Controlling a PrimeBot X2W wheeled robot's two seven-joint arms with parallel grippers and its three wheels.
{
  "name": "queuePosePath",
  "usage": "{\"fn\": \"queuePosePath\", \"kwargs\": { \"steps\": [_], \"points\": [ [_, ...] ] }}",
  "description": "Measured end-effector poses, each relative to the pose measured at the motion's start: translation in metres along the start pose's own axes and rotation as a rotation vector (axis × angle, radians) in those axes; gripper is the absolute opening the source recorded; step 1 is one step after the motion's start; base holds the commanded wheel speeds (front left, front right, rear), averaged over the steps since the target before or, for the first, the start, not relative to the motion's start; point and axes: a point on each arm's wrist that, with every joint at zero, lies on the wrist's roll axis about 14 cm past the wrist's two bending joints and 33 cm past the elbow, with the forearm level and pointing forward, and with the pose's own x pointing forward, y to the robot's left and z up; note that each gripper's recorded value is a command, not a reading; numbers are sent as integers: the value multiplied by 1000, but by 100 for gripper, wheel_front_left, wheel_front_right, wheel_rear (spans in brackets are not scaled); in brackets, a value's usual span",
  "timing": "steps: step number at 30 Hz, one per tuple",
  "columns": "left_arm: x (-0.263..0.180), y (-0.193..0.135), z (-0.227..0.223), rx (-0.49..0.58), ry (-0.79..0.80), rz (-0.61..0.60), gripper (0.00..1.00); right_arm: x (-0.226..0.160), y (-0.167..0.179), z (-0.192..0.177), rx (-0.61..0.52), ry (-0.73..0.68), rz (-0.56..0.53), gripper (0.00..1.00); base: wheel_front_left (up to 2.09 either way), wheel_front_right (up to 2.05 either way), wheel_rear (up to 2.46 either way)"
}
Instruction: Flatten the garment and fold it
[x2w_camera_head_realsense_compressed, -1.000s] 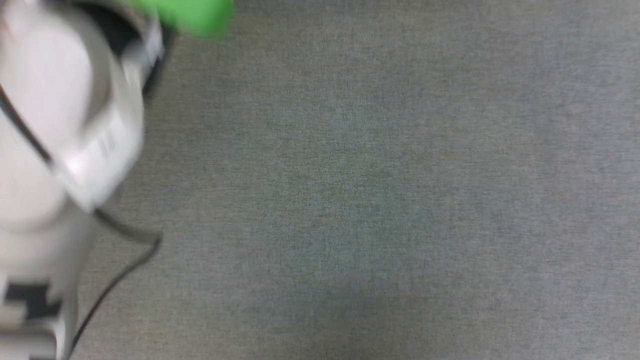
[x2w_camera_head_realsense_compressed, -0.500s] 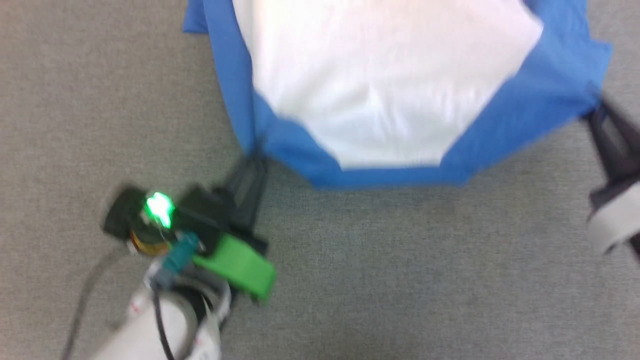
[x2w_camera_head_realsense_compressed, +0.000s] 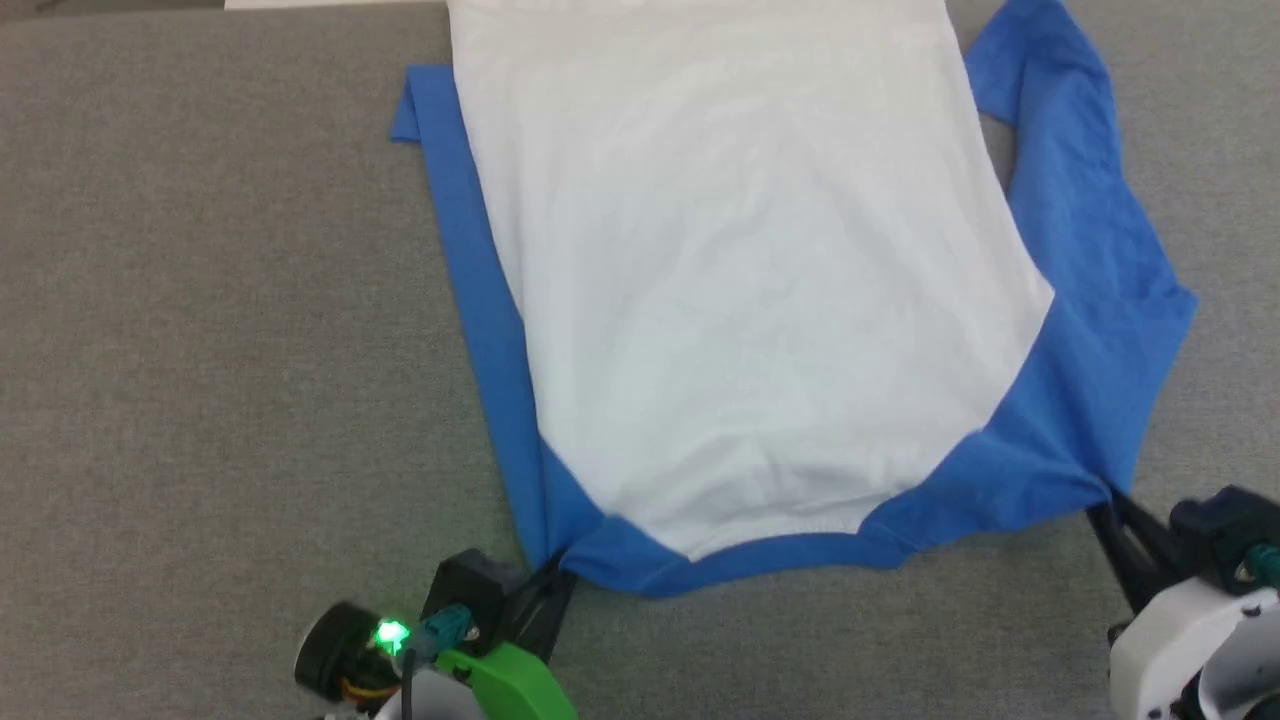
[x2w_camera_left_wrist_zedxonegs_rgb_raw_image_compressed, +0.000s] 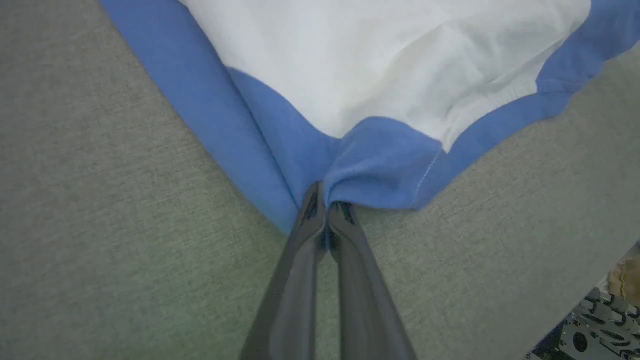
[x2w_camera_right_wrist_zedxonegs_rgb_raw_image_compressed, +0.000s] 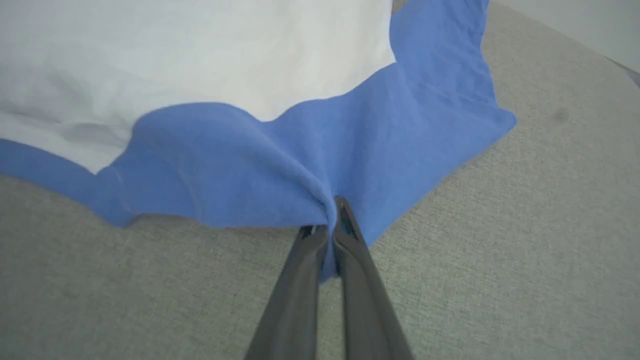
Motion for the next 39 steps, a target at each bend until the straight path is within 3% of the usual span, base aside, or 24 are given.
{"fn": "queuePosePath", "kwargs": {
  "steps": [14, 24, 25, 26, 27, 28, 33, 39],
  "points": [
    [-31, -15, -60, -87, 208, -33, 0, -46, 16, -74, 60, 251, -1, 0, 0, 0, 0],
    [-33, -13, -65, -93, 194, -21, 0, -49, 28, -77, 85, 234, 8, 0, 0, 0, 0],
    [-32, -13, -64, -93, 184, -18, 0, -49, 30, -77, 89, 231, 10, 12, 0, 0, 0],
    [-31, -13, -62, -92, 166, -14, 44, -48, 31, -77, 91, 228, 13, 35, 0, 0, 0],
    [-31, -13, -61, -87, 150, -8, 100, -47, 31, -76, 93, 220, 11, 60, 0, 0, 0],
    [-30, -12, -61, -78, 140, -4, 100, -46, 30, -75, 94, 214, 8, 100, 0, 0, 0],
    [-31, -10, -47, -66, 55, 20, 100, -46, 27, -68, 158, 180, -1, 100, 0, 0, 0],
    [-50, 1, -20, -83, -56, 75, 100, -56, 4, -28, 230, 57, -46, 100, 0, 0, 0]
  ]
}}
